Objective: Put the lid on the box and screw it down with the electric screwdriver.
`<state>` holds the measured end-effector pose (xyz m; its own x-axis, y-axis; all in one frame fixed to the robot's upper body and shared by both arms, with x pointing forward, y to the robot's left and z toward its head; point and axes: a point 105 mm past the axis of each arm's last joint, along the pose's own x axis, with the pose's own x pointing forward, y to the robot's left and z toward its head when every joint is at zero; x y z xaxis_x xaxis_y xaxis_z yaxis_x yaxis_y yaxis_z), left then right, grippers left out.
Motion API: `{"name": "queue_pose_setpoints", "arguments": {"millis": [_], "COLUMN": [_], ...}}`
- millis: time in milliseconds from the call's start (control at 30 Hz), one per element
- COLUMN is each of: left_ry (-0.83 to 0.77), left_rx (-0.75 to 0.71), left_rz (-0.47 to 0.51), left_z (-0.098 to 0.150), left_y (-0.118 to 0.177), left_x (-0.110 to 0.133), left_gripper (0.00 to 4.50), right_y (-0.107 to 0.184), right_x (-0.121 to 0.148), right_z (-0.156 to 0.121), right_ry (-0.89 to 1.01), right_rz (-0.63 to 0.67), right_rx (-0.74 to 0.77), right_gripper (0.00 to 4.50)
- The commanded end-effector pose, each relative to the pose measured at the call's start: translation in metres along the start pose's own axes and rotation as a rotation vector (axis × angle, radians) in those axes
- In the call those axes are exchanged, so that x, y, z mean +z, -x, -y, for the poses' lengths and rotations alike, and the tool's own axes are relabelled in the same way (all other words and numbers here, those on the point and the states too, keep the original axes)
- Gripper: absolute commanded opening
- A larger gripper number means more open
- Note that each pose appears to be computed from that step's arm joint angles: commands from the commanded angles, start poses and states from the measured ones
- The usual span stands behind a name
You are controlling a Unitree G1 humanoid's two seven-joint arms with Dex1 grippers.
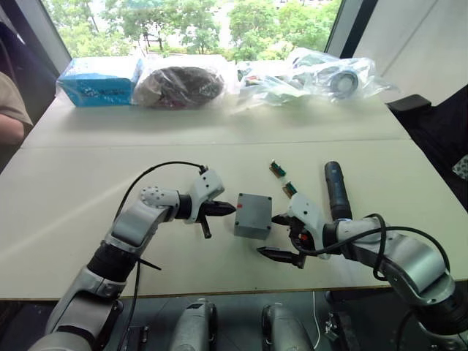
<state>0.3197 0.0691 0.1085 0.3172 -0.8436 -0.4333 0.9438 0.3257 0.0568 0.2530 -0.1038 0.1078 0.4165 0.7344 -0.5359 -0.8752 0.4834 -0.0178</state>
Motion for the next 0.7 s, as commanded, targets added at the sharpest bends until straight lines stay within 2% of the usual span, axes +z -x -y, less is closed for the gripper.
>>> {"name": "queue_pose_setpoints", "arguments": {"millis": [33, 700], "left_ry": [-0.023, -0.017], "left_rx": [-0.025, -0.078], "left_rz": [0.031, 0.024], "left_z": [0.003, 0.014], "left_y": [0.002, 0.006], "left_x": [0.011, 0.010], "left_gripper": [0.00, 0.00], "right_y": [0.003, 0.004], "right_x": [0.012, 0.014], "right_z": [-0.006, 0.019], "right_ry": [0.028, 0.077], "right_rz": [0.049, 0.060], "right_rx": [-0.001, -0.117], "right_gripper": [4.47, 4.47]}}
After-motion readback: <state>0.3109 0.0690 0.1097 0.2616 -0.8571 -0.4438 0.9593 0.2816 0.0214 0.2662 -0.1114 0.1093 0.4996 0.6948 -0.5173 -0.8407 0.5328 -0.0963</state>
